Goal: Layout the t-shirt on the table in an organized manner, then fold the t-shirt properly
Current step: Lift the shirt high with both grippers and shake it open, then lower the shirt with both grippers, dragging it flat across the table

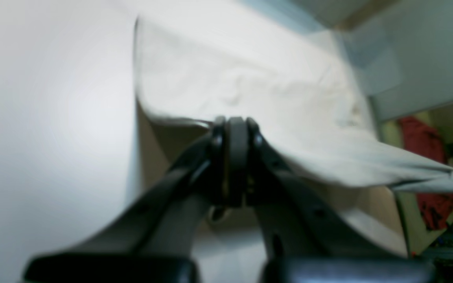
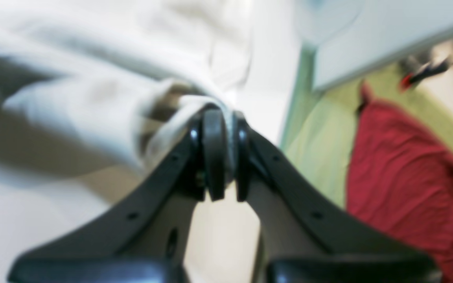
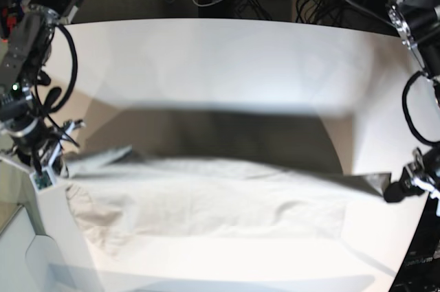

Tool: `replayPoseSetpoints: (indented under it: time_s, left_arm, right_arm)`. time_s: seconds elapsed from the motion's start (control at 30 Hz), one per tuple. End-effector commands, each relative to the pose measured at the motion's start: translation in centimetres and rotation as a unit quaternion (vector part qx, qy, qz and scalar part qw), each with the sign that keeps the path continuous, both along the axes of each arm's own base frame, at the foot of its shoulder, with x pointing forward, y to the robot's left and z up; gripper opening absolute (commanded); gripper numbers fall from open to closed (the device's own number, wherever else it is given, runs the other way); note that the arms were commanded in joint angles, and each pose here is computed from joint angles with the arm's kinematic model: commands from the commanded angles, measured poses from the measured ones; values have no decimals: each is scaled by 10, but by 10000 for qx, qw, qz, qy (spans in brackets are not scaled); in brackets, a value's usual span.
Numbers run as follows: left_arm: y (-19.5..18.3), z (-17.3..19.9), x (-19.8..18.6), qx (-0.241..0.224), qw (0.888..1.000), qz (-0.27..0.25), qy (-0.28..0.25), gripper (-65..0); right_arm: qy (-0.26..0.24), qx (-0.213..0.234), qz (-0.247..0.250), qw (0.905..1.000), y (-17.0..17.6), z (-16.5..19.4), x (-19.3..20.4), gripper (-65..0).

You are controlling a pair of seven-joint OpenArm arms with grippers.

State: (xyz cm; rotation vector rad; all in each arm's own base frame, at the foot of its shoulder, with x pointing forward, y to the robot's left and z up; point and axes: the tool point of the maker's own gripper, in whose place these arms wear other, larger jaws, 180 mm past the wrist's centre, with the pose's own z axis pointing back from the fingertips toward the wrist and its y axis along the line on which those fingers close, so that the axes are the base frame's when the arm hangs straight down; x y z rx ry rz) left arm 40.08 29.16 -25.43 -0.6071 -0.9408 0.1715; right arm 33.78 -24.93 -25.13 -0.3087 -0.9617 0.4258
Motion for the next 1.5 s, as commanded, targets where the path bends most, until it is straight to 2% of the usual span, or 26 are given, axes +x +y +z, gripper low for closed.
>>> replayPoseSetpoints:
  time_s: [0.0,0.17,0.37,0.5,0.73,0.87,0.97,1.13,1.27,1.37,1.47]
  left_arm:
    - [7,34,12,-12,9987,69,-500,-647]
    - [7,40,14,13,9983,62,-580,-647]
    - [-6,76,50,-27,9957,-14,-923,-647]
    - [-22,103,86,246,9933,18,-1128,-647]
    - [-72,160,150,852,9799,-10,-1804,-647]
    - [-94,179,174,983,9756,-124,-1959,-647]
    - [-96,189,185,899,9749,-80,-2036,-647]
    - [-92,234,198,748,9641,143,-2544,-647]
    - [-98,290,201,803,9513,112,-2976,-647]
    - [-99,289,200,820,9517,83,-2959,-647]
    - [-102,288,198,857,9535,-18,-2890,-647]
  right_arm:
    - [-476,-13,188,9987,4,25,10,-638]
    - [-679,-23,222,9974,5,39,20,-638]
    - [-1117,27,151,9936,-5,76,55,-638]
    - [-1115,63,147,9936,-20,93,92,-638]
    - [-953,473,0,9943,-50,120,154,-638]
    - [-1033,696,54,9922,-56,139,180,-638]
    - [-1055,639,138,9923,-54,149,194,-638]
    - [-1585,428,257,9861,-50,200,211,-638]
    - [-2201,368,332,9742,-43,261,216,-638]
    - [-2509,369,318,9668,-44,298,213,-638]
    - [-2545,202,202,9666,-47,310,204,-638]
